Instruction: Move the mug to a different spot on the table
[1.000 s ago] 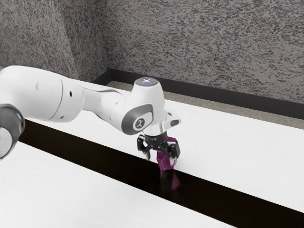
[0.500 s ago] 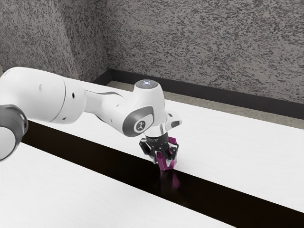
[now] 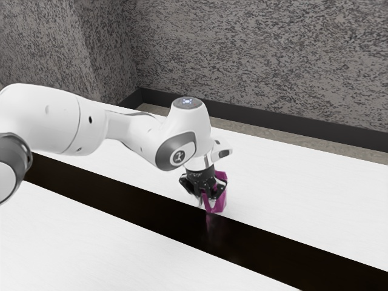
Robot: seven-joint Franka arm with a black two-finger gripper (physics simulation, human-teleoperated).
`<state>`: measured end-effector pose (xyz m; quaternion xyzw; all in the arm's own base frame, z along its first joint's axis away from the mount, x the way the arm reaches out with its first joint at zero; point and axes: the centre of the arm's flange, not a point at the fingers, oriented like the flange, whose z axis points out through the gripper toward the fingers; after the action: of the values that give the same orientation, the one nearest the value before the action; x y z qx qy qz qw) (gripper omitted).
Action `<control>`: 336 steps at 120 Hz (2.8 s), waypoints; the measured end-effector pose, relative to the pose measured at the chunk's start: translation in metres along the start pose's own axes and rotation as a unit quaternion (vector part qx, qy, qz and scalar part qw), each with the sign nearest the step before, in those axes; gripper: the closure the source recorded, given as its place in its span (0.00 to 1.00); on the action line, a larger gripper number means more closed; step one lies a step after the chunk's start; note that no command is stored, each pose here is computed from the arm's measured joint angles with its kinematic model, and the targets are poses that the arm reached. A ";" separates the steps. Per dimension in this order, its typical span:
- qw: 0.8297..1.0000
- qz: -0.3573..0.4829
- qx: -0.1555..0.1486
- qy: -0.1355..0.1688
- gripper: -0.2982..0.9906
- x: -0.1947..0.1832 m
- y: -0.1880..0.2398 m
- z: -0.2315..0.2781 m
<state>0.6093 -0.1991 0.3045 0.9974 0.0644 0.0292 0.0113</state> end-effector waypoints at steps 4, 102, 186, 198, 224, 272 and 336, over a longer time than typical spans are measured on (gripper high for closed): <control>1.000 0.001 0.001 0.002 0.72 0.001 0.000 -0.002; 0.998 -0.021 0.059 -0.006 0.77 -0.057 -0.069 -0.040; 0.997 -0.040 0.060 -0.016 0.83 -0.080 -0.096 -0.008; 0.998 -0.039 0.054 -0.002 0.83 -0.078 -0.096 -0.009; 0.997 0.009 0.040 0.068 0.83 -0.107 -0.103 0.002; 0.984 0.073 0.007 0.160 0.84 -0.109 -0.108 0.010; 0.981 0.087 0.001 0.175 0.31 -0.107 -0.110 0.007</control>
<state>0.4896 -0.1040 0.2882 0.9787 -0.0214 0.2043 -0.0035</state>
